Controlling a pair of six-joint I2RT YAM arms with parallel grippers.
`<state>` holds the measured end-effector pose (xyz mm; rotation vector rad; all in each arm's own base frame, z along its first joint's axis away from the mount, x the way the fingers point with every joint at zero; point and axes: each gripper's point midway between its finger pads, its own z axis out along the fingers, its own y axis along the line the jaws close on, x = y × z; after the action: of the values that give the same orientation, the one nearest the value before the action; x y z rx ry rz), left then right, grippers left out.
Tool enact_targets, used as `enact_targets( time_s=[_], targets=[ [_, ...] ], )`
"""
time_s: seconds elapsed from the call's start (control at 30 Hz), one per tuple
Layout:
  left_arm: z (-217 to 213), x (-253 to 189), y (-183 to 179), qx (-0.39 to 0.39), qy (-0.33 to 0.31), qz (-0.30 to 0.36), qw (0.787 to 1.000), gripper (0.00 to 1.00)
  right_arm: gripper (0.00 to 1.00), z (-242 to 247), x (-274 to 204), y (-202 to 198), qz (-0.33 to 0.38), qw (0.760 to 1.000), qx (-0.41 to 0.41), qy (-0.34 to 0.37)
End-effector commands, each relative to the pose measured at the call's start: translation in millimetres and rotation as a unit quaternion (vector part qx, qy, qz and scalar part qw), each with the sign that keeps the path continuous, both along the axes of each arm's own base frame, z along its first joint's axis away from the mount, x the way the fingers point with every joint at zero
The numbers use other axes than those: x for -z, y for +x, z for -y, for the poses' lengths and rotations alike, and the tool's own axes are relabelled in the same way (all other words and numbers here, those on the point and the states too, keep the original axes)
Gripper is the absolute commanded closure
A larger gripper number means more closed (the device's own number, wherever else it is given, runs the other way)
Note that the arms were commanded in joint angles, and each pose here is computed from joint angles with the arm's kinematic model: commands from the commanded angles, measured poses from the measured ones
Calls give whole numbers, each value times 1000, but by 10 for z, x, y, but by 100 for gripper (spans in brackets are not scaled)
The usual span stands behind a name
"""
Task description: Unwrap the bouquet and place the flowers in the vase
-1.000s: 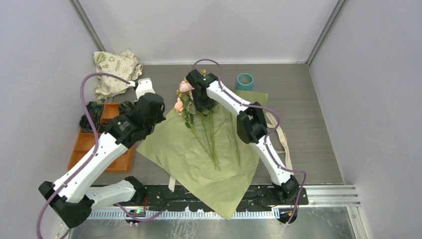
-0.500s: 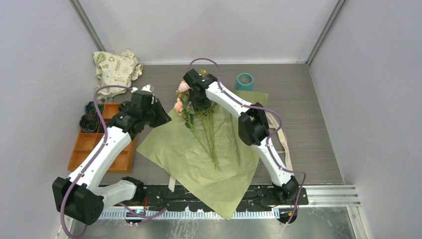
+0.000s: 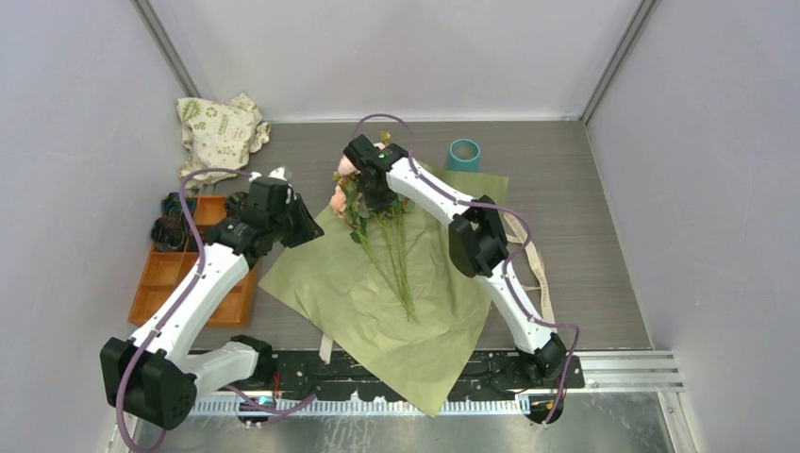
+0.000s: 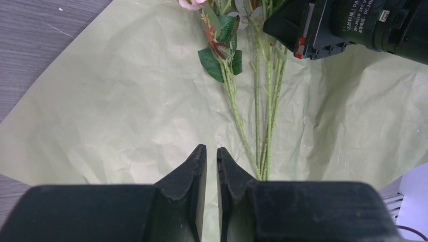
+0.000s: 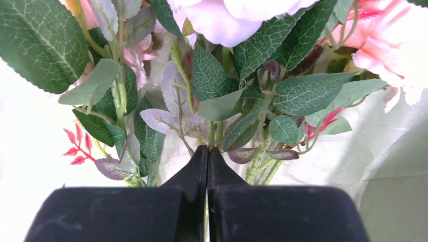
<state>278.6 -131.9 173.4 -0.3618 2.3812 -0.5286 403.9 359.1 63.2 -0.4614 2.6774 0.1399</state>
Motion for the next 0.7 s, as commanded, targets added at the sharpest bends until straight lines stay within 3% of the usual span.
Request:
enact_targets(
  time_s=[0.0, 0.47, 0.67],
  targets=[
    [10, -159, 33, 5, -13, 34, 999, 86, 99, 6, -525, 108, 58, 998, 5, 22],
    [49, -210, 14, 9, -29, 38, 999, 86, 99, 135, -2021, 2, 174, 978, -2, 114],
    [112, -230, 34, 14, -43, 34, 998, 86, 99, 324, -1970, -325, 142, 985, -4, 99]
  ],
)
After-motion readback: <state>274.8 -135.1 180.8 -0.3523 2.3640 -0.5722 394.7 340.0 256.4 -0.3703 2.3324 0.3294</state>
